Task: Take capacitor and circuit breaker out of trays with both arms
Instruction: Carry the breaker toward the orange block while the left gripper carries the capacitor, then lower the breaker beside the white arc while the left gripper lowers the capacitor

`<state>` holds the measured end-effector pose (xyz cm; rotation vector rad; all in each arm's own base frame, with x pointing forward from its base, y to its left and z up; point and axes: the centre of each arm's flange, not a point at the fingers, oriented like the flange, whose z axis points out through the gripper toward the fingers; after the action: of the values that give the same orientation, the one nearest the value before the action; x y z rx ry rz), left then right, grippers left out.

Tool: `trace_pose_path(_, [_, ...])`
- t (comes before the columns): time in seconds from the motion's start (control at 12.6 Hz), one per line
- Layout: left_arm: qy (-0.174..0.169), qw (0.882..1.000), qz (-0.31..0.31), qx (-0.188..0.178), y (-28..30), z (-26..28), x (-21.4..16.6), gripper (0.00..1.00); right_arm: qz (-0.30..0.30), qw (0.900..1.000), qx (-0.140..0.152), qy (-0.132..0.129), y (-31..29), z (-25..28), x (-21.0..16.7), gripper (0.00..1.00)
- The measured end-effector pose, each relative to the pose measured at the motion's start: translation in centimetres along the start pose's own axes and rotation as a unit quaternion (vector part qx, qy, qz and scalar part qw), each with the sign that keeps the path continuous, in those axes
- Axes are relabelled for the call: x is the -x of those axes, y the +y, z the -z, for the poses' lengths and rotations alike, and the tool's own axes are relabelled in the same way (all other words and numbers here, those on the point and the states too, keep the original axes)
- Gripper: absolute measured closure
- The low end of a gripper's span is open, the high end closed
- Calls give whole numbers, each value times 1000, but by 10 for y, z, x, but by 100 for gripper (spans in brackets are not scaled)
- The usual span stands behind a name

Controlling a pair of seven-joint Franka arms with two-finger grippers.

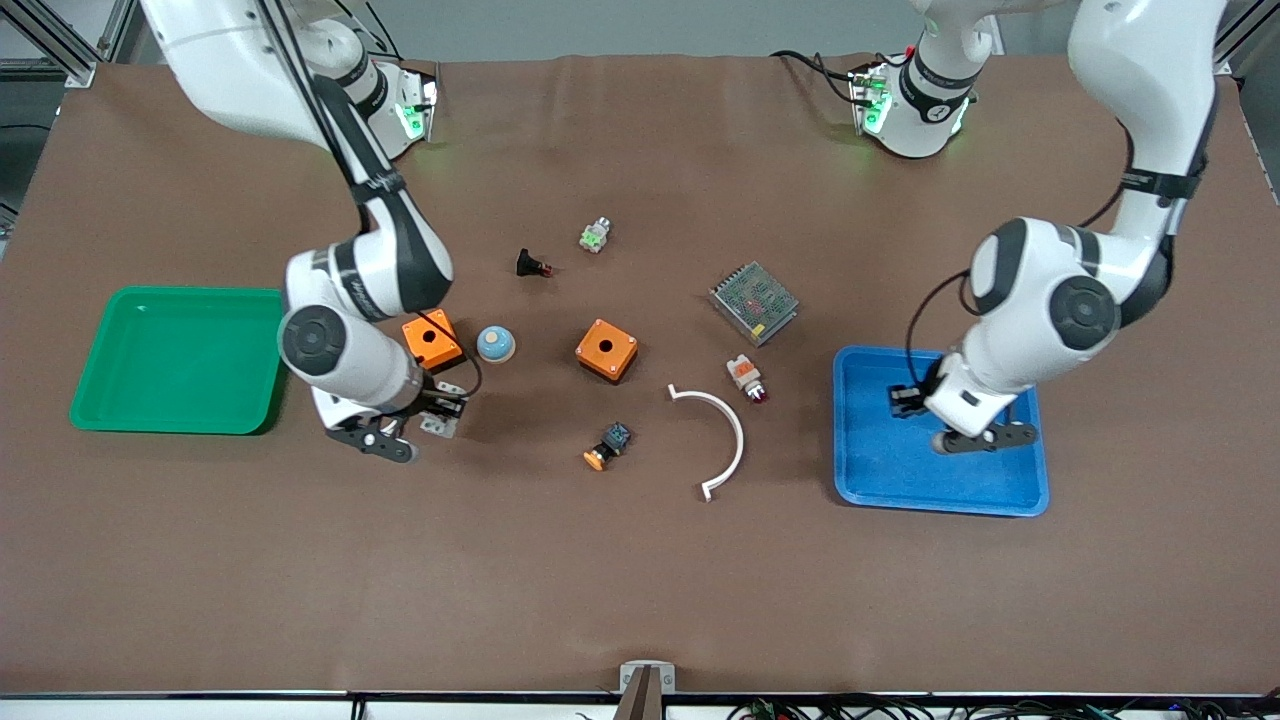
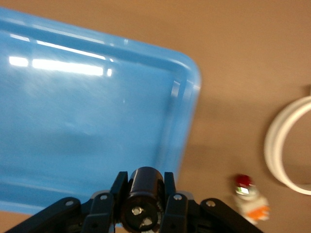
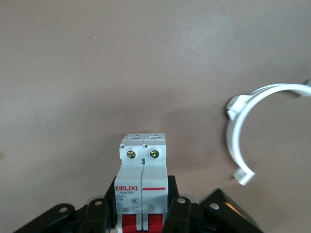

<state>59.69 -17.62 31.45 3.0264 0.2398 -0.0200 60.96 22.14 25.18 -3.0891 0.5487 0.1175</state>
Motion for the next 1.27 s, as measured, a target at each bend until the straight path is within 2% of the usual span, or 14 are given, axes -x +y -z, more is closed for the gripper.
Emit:
trace_pose_path(0.16, [-6,999,33,-6,59,-10,34,65,-12,1000,19,2,-3,-22,0,60])
trace_pose_path(0.32, [-6,997,69,-16,105,-18,67,65,-26,999,22,3,-3,-27,-1,60])
trace_pose_path(0.48, [-11,994,110,-23,157,-39,112,65,-36,999,15,14,-5,-12,-11,36])
trace_pose_path(0.63, [-12,989,144,-22,190,-65,145,65,-49,998,10,22,3,10,-30,32])
trace_pose_path(0.87, [-23,984,172,-28,221,-103,186,65,-45,999,16,9,49,60,-64,1])
trace_pose_path(0.95, [-25,983,177,-35,226,-114,196,65,-32,999,17,-1,74,78,-73,0])
trace_pose_path(1.11, [-32,980,194,-38,237,-138,218,65,-7,1000,-6,-25,133,121,-88,0])
trace_pose_path(1.27, [-38,978,202,-43,244,-156,233,65,15,999,-27,-28,179,156,-95,0])
